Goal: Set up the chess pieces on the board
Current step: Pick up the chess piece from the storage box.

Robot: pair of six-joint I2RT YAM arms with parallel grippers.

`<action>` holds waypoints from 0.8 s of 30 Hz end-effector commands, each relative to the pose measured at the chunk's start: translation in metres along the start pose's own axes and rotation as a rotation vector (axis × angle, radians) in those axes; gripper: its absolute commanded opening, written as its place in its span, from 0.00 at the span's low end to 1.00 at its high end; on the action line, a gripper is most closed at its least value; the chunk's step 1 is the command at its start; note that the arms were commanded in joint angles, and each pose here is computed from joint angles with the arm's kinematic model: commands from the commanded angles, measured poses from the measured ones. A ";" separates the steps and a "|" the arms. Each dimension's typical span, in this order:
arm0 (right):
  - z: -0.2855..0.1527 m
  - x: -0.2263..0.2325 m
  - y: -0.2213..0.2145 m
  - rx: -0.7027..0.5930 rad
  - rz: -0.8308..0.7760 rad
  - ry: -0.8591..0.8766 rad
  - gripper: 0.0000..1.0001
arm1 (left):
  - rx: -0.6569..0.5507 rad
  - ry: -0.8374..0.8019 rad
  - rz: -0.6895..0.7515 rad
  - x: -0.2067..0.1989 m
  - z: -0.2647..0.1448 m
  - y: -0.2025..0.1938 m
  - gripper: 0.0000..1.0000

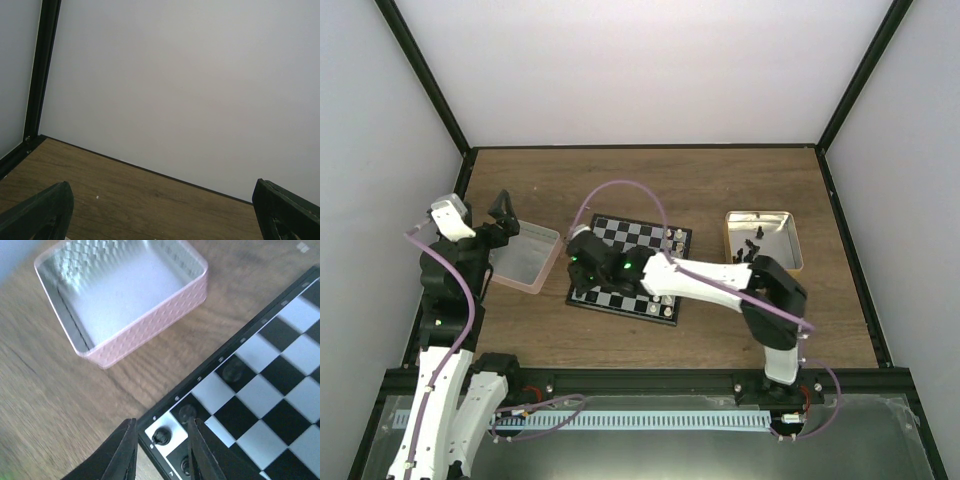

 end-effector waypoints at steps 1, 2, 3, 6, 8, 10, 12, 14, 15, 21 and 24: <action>-0.033 -0.040 0.017 -0.095 0.140 -0.063 0.29 | -0.019 -0.009 -0.010 -0.002 -0.002 0.006 1.00; -0.042 -0.054 0.016 -0.112 0.172 -0.096 0.29 | -0.016 -0.014 -0.011 -0.003 -0.002 0.006 1.00; -0.051 -0.068 0.015 -0.128 0.198 -0.132 0.31 | -0.013 -0.019 -0.012 -0.003 -0.002 0.005 1.00; -0.084 -0.113 0.009 -0.171 0.287 -0.232 0.33 | -0.008 -0.027 -0.013 -0.004 -0.001 0.004 1.00; -0.102 -0.146 -0.001 -0.187 0.347 -0.296 0.34 | -0.003 -0.027 -0.013 -0.004 0.000 0.003 1.00; -0.120 -0.180 -0.012 -0.202 0.406 -0.358 0.36 | 0.005 -0.022 -0.012 -0.003 0.002 0.001 1.00; -0.138 -0.214 -0.025 -0.214 0.461 -0.437 0.38 | 0.014 -0.017 -0.009 -0.002 0.005 -0.001 1.00; -0.155 -0.247 -0.038 -0.221 0.514 -0.513 0.40 | 0.023 -0.013 -0.008 -0.001 0.007 -0.003 1.00; -0.161 -0.263 -0.045 -0.222 0.538 -0.549 0.41 | 0.029 -0.013 -0.007 -0.001 0.009 -0.005 1.00; -0.174 -0.353 -0.101 -0.179 0.722 -0.681 0.49 | 0.042 -0.011 -0.001 0.000 0.012 -0.007 1.00; -0.167 -0.387 -0.126 -0.160 0.816 -0.689 0.51 | 0.044 -0.001 0.000 0.001 0.013 -0.008 1.00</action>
Point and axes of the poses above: each gripper's point midway between its finger pads, its own z axis out along the fingers, its own x axis along the line the jaws close on, y = z × x, the point moved 4 cm from there along -z, back along the fingers, and after that the axes turned 6 degrees about -z, right-handed, at the moved point
